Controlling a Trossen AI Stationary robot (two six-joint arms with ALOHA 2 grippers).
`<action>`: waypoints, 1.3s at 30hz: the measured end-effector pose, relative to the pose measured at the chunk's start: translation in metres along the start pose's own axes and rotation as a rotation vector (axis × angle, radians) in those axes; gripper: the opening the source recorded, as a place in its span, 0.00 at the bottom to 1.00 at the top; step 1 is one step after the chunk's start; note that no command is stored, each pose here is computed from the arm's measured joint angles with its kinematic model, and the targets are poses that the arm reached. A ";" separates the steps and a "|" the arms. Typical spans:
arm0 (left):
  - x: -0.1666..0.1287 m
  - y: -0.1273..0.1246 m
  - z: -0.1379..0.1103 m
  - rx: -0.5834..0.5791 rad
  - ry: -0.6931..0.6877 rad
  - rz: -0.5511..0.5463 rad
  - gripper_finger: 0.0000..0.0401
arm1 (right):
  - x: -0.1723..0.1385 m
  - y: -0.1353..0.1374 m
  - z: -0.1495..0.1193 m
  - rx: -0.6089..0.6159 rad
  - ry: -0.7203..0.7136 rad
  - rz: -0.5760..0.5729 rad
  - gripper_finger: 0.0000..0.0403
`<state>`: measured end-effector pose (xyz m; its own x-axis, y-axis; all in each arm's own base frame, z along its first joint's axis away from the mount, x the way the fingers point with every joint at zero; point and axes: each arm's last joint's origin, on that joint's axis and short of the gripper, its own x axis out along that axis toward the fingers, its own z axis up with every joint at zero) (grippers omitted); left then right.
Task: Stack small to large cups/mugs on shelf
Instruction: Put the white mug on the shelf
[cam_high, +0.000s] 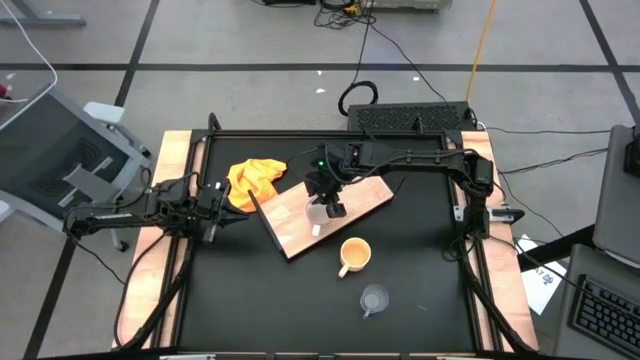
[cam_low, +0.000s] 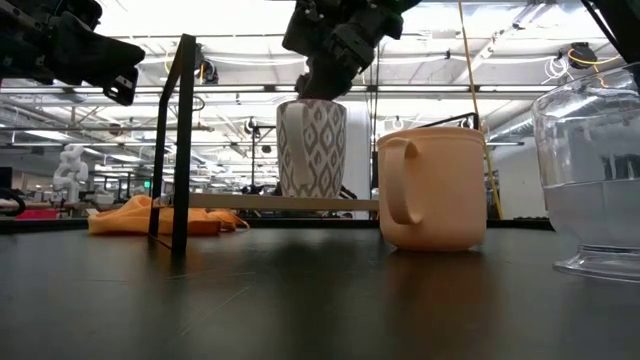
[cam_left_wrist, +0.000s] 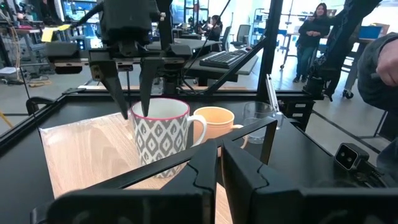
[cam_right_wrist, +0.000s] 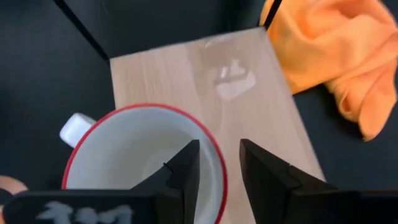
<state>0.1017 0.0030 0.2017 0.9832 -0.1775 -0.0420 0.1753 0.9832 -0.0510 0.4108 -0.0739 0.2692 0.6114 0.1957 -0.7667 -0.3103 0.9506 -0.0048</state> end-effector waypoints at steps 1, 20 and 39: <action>0.000 0.000 0.000 -0.001 0.000 0.000 0.06 | -0.002 0.000 0.001 -0.002 -0.004 -0.003 0.26; -0.001 -0.001 0.014 -0.088 -0.137 -0.011 0.06 | -0.108 0.058 0.033 -0.082 -0.220 -0.064 0.02; 0.008 0.002 0.078 -0.091 -0.096 0.079 0.00 | -0.098 0.148 -0.028 -0.060 -0.398 -0.120 0.00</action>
<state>0.1140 0.0068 0.2791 0.9948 -0.0905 0.0458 0.0961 0.9853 -0.1414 0.2850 0.0408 0.3259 0.8758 0.1731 -0.4505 -0.2543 0.9589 -0.1260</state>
